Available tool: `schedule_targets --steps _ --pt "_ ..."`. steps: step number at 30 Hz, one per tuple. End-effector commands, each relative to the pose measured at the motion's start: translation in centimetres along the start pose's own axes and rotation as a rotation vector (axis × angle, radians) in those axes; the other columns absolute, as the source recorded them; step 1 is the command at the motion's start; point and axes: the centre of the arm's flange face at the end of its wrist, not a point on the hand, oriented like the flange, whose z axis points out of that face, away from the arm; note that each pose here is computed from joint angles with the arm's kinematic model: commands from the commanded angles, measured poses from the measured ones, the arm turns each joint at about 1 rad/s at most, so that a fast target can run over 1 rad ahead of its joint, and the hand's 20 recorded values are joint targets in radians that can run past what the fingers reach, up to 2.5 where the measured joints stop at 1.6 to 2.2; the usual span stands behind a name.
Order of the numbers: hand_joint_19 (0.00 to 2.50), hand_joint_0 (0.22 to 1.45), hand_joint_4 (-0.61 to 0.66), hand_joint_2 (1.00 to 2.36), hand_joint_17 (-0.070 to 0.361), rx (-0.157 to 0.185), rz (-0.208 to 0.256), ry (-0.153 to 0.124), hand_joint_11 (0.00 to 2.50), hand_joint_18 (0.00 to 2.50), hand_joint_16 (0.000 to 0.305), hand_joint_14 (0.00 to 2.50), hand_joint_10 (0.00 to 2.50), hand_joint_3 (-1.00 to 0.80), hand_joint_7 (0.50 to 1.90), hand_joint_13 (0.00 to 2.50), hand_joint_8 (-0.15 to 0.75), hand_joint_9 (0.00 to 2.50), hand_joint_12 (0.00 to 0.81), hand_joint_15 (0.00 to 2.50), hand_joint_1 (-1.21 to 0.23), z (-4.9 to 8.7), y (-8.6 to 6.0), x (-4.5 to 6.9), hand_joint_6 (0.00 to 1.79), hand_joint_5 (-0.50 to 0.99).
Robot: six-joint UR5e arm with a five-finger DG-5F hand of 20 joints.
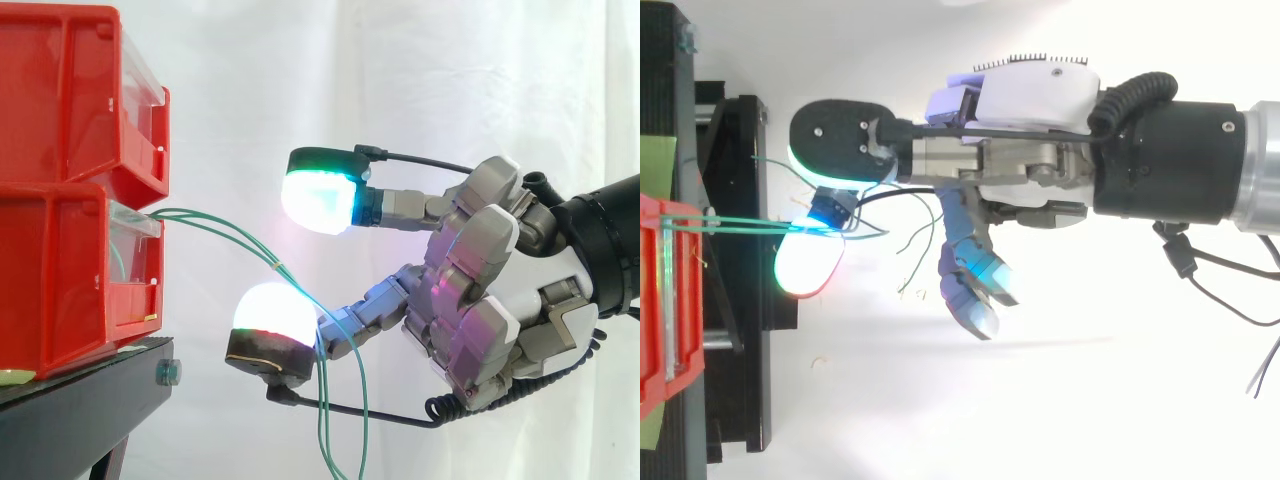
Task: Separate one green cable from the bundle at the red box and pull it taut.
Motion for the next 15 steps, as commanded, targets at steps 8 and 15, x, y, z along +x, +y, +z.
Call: schedule_targets --steps 8,15 --pt "0.39 0.61 0.09 1.00 0.160 0.004 0.000 0.000 0.50 1.90 0.071 0.02 0.02 -0.50 1.20 1.80 0.197 2.18 0.427 0.64 -0.32 -0.03 -0.02 -0.05 0.50 0.13" --pt "0.39 0.69 0.09 1.01 0.157 0.012 -0.002 -0.004 0.52 1.85 0.070 0.02 0.02 -0.35 1.20 1.79 0.219 2.17 0.435 0.63 -0.56 -0.11 -0.15 -0.13 0.50 0.14"
